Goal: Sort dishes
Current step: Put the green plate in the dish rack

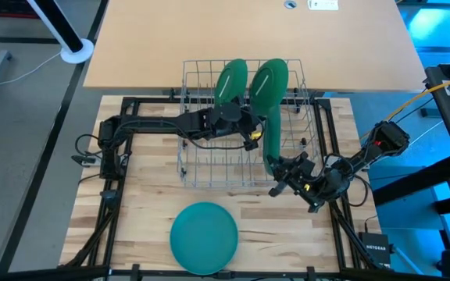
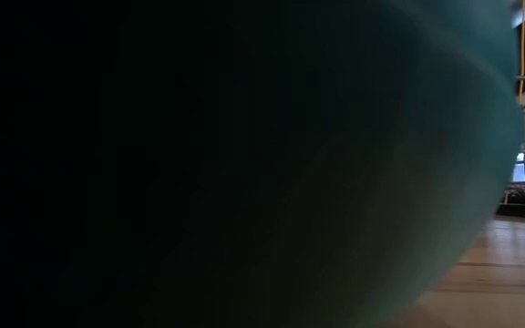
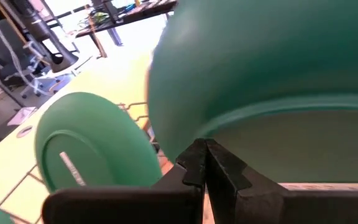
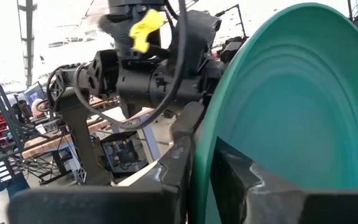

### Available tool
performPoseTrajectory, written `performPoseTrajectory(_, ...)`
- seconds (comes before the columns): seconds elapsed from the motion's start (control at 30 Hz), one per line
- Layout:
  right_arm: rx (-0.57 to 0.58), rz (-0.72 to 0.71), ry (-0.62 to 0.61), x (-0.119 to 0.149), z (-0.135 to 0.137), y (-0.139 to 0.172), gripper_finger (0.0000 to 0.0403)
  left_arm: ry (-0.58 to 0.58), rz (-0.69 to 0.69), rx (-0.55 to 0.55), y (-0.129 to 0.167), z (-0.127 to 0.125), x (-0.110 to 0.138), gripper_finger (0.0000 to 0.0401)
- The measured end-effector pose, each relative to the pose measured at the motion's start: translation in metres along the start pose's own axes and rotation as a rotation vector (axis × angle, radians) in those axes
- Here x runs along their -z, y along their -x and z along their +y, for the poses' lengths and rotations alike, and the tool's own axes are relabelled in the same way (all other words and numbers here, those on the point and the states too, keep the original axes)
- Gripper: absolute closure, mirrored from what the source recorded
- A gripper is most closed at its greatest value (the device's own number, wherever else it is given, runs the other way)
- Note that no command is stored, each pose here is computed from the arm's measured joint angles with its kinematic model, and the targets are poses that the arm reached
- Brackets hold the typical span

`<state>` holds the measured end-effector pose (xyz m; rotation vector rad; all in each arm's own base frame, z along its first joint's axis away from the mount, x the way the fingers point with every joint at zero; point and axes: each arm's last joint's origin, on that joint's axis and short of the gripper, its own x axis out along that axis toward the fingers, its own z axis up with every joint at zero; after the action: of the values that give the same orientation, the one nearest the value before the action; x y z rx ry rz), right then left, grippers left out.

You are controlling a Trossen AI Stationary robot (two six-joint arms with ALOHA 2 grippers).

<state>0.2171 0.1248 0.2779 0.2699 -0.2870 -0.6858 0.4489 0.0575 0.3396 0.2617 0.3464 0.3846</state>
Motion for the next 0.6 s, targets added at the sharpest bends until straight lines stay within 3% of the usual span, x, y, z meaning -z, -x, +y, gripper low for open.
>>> performPoseTrajectory(0.33, 0.045, 0.013, -0.005, 0.0, -0.001, 0.0, 0.0297, -0.036, 0.0, 0.005, 0.004, -0.012, -0.002, 0.0401)
performPoseTrajectory(0.6, 0.044, 0.013, -0.005, 0.0, -0.001, 0.0, 0.0297, -0.047, 0.0, -0.001, 0.01, -0.026, -0.005, 0.0401)
